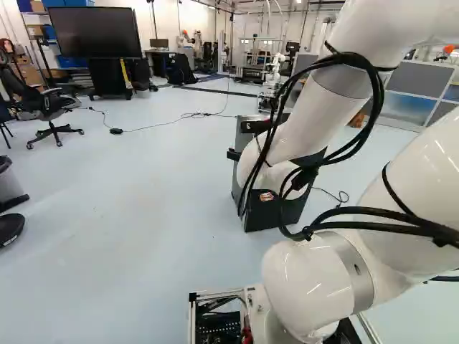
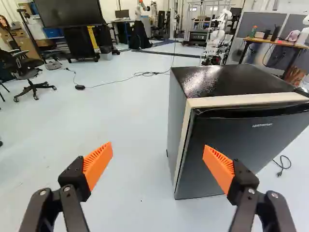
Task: Grab a drink from the fridge
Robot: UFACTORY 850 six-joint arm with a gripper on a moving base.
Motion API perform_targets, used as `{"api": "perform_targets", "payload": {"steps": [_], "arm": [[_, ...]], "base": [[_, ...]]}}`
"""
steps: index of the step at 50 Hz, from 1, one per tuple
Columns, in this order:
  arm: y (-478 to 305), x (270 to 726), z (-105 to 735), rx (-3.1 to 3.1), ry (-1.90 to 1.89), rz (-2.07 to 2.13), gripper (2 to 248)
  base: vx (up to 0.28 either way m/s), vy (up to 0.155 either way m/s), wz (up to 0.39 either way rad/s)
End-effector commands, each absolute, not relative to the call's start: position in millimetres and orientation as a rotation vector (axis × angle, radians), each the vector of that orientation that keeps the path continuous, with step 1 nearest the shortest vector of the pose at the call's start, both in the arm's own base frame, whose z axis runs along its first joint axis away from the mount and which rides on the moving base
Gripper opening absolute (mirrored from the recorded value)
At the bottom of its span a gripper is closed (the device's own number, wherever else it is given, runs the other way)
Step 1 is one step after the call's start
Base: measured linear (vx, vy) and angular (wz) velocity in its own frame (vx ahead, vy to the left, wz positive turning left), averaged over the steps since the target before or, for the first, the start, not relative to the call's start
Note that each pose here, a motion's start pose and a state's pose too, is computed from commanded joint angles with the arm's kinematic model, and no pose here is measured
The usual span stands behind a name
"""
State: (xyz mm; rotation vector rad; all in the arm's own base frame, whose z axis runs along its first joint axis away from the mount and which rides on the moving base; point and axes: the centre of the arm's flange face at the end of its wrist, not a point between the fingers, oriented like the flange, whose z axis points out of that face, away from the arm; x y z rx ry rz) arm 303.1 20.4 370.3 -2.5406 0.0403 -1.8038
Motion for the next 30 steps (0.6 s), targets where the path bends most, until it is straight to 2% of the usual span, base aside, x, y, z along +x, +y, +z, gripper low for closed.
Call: {"api": "perform_targets", "payload": {"steps": [30], "arm": [[48.0, 324.8, 352.9, -2.544, 0.11, -1.784, 247]], "base": [[0.0, 0.0, 0.0]]}}
